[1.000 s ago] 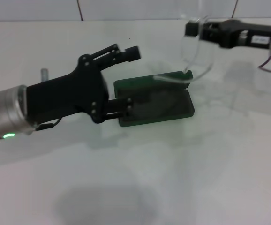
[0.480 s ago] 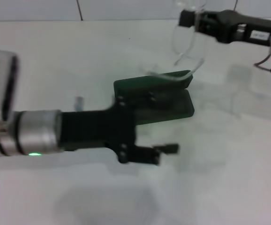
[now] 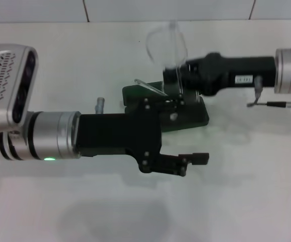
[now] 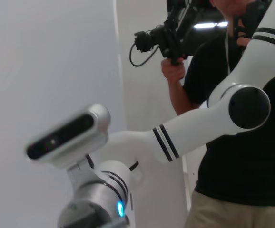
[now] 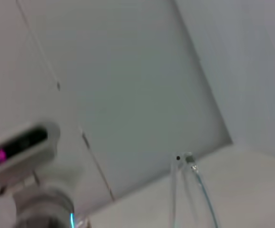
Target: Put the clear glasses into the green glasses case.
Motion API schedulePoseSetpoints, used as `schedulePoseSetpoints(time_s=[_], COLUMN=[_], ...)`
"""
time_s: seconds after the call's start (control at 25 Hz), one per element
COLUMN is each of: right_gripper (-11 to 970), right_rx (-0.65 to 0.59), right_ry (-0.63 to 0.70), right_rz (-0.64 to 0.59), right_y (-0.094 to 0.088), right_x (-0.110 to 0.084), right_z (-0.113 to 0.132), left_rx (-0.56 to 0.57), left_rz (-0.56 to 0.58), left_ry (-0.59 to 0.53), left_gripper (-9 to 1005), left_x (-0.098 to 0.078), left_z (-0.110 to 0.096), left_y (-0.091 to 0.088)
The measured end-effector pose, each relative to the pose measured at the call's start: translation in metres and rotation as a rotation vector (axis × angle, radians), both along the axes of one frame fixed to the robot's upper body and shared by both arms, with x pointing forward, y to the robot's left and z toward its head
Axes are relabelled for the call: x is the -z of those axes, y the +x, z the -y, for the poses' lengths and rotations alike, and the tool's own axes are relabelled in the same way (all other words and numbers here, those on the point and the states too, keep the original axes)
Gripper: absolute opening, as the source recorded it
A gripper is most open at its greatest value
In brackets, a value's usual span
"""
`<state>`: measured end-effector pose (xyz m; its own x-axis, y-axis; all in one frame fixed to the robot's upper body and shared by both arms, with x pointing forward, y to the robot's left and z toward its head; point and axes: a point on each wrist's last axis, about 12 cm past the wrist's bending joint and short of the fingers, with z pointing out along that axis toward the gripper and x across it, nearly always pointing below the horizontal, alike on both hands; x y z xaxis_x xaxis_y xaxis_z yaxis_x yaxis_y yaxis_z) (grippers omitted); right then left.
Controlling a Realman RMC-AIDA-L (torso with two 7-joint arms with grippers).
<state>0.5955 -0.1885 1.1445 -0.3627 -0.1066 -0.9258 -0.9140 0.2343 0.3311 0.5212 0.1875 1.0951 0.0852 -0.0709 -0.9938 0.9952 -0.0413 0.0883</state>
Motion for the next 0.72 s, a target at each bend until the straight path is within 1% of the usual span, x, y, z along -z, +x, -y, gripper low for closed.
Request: schedulePoseSetpoints(time_s=[0.12, 0.2, 0.28, 0.4, 0.56, 0.72], right_gripper=[124, 124, 124, 124, 124, 124], right_rx=[-0.013, -0.046, -0.060, -0.089, -0.162, -0.202], right_ry=[-0.037, -0.091, -0.108, -0.121, -0.116, -0.122], right_rz=[-0.002, -0.005, -0.004, -0.008, -0.016, -0.021], right_y=[-0.001, -0.003, -0.003, -0.006, -0.011, -0.014], right_x=[0.004, 0.008, 0.009, 0.009, 0.005, 0.003], right_z=[0.000, -0.001, -0.002, -0.003, -0.007, -0.009], left_rx=[-0.012, -0.021, -0.026, -0.030, -0.032, -0.033], left_rz=[0.000, 0.001, 0.000, 0.001, 0.003, 0.008], left_ry=[-0.011, -0.017, -0.019, -0.019, -0.019, -0.018], left_gripper=[816, 816, 816, 816, 816, 816], left_x=[-0.001, -0.002, -0.002, -0.003, -0.003, -0.003], left_z=[0.000, -0.001, -0.002, -0.002, -0.003, -0.003], left_y=[0.001, 0.002, 0.003, 0.003, 0.003, 0.004])
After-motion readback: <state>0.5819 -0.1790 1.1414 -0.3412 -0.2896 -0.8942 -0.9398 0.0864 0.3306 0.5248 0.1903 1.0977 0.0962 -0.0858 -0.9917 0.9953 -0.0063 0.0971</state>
